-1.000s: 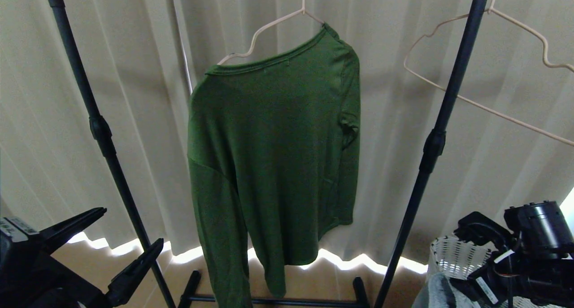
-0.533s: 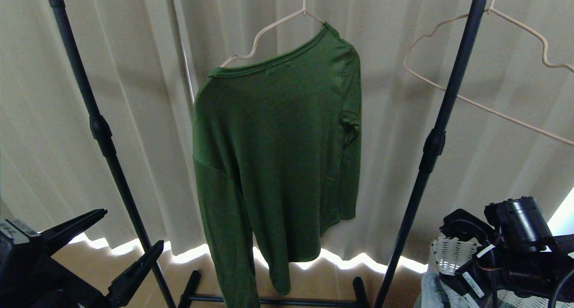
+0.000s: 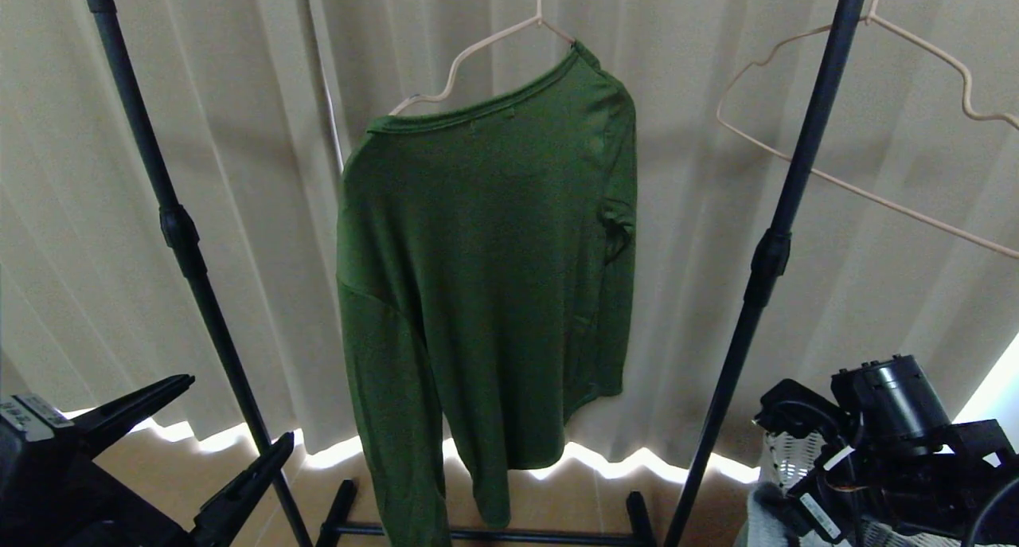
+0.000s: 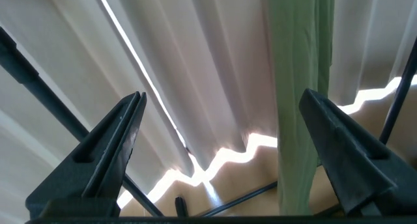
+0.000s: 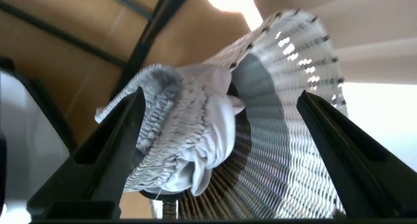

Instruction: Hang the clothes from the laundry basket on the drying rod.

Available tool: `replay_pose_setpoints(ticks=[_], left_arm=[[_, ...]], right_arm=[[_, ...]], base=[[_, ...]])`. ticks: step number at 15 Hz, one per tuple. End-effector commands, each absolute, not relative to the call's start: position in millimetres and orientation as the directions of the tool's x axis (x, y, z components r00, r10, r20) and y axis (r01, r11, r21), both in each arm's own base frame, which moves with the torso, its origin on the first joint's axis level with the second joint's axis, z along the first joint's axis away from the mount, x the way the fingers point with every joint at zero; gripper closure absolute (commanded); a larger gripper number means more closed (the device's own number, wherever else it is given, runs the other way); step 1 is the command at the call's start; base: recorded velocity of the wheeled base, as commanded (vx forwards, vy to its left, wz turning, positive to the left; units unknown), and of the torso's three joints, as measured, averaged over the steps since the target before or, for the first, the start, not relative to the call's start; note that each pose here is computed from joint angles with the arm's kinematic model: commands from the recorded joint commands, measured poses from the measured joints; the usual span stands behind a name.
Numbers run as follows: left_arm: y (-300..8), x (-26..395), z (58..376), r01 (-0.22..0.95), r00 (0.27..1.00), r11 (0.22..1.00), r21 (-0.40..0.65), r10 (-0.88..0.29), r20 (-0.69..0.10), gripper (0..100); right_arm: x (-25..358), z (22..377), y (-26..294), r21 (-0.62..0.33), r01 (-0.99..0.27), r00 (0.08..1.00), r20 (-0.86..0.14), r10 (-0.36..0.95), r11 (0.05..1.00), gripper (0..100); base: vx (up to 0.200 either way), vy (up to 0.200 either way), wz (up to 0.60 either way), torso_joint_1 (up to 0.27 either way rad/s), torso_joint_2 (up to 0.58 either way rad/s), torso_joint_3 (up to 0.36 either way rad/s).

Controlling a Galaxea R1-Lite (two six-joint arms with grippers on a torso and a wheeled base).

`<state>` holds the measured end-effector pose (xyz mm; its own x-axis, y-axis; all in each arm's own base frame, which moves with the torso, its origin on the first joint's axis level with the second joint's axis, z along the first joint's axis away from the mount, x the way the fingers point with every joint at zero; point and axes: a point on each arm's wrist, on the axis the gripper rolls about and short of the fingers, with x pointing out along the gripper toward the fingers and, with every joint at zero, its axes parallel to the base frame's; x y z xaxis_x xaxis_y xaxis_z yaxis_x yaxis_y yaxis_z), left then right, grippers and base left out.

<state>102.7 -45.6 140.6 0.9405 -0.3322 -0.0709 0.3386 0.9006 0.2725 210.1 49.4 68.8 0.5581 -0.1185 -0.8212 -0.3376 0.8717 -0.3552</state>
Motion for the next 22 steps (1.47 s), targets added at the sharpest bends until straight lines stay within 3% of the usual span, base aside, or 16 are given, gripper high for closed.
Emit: replay_pose_setpoints(ticks=[1, 6, 7, 14, 18, 22], left_arm=[[-46, 103, 141, 0.339, 0.94, 0.9, 0.273, -0.333, -0.07, 0], [-46, 102, 141, 0.339, 0.94, 0.901, 0.273, -0.333, -0.069, 0], [-46, 103, 141, 0.338, 0.941, 0.901, 0.272, -0.333, -0.067, 0], [-45, 102, 141, 0.339, 0.94, 0.901, 0.273, -0.333, -0.069, 0], [-45, 101, 139, 0.34, 0.94, 0.9, 0.273, -0.333, -0.075, 0], [-45, 101, 137, 0.34, 0.94, 0.9, 0.274, -0.33, -0.085, 0]], right_arm=[[216, 57, 49, -0.353, -0.348, 0.517, -0.845, -0.136, 0.868, 0], [226, 50, 46, -0.416, -0.306, 0.5, -0.836, -0.228, 0.856, 0], [226, 50, 46, -0.416, -0.307, 0.497, -0.837, -0.228, 0.856, 100], [226, 54, 46, -0.415, -0.295, 0.514, -0.828, -0.224, 0.86, 100], [195, 104, 39, -0.362, -0.174, 0.695, -0.704, -0.146, 0.916, 100], [173, 134, 27, -0.3, -0.109, 0.815, -0.573, -0.088, 0.948, 100]], base=[[0.0, 0.0, 0.0, 0.0, 0.0, 0.0], [0.0, 0.0, 0.0, 0.0, 0.0, 0.0], [0.0, 0.0, 0.0, 0.0, 0.0, 0.0], [0.0, 0.0, 0.0, 0.0, 0.0, 0.0], [0.0, 0.0, 0.0, 0.0, 0.0, 0.0], [0.0, 0.0, 0.0, 0.0, 0.0, 0.0]])
